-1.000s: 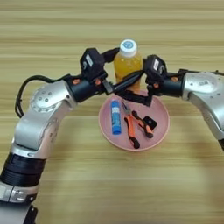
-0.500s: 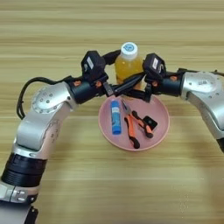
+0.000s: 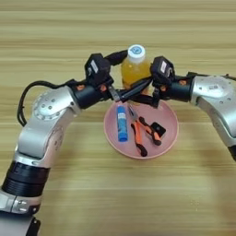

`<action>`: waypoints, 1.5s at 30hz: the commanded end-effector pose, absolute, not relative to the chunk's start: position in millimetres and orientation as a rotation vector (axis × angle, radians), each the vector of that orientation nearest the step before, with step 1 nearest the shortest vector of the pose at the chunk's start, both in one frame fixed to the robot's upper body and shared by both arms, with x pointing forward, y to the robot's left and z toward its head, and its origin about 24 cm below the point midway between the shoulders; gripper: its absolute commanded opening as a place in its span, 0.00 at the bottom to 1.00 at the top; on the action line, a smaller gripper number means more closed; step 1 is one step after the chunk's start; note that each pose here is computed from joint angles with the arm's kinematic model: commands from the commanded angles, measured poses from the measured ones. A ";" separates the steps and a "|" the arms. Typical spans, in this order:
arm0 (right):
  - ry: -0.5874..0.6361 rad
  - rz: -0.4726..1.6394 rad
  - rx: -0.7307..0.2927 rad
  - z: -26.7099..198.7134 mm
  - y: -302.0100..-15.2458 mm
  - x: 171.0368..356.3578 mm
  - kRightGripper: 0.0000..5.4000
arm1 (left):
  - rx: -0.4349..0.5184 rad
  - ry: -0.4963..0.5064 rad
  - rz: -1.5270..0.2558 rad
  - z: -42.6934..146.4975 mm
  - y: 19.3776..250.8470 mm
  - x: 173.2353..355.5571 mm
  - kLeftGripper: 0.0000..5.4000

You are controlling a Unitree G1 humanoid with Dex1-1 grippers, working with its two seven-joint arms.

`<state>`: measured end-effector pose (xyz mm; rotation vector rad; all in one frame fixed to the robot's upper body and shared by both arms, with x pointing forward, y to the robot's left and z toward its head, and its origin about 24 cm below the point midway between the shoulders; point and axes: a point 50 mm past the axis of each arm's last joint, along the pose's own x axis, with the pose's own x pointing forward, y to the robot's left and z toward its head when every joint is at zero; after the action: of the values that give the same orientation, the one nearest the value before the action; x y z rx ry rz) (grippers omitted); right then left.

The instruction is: Move the objects on the table

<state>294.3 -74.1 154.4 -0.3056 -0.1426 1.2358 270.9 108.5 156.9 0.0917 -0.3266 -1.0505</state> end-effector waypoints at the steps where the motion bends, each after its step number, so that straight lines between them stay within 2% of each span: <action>1: -0.176 1.226 -0.282 161.7 -75.9 294.8 0.64 | 0.087 -0.363 -1.047 161.7 111.1 270.0 0.88; 8: -0.164 1.193 -0.265 157.8 -84.8 296.5 0.64 | 0.081 -0.386 -1.032 165.4 113.8 270.7 1.00; 25: -0.120 1.008 -0.204 143.3 -132.7 303.2 0.64 | 0.091 -0.383 -1.000 163.1 121.0 271.9 1.00; 33: -0.096 0.757 -0.157 133.6 -162.6 311.4 0.64 | 0.063 -0.375 -0.894 156.9 131.2 279.7 1.00; 40: -0.034 0.454 -0.122 108.3 -181.3 322.7 0.64 | 0.021 -0.390 -0.796 155.8 141.2 285.4 1.00; 45: -0.023 0.297 -0.161 93.0 -184.4 326.2 0.64 | -0.007 -0.384 -0.666 151.4 150.7 294.5 1.00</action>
<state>323.8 -184.4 87.9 -0.1435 0.0259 0.3397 290.4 147.4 151.5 -0.0168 -0.3816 -0.7160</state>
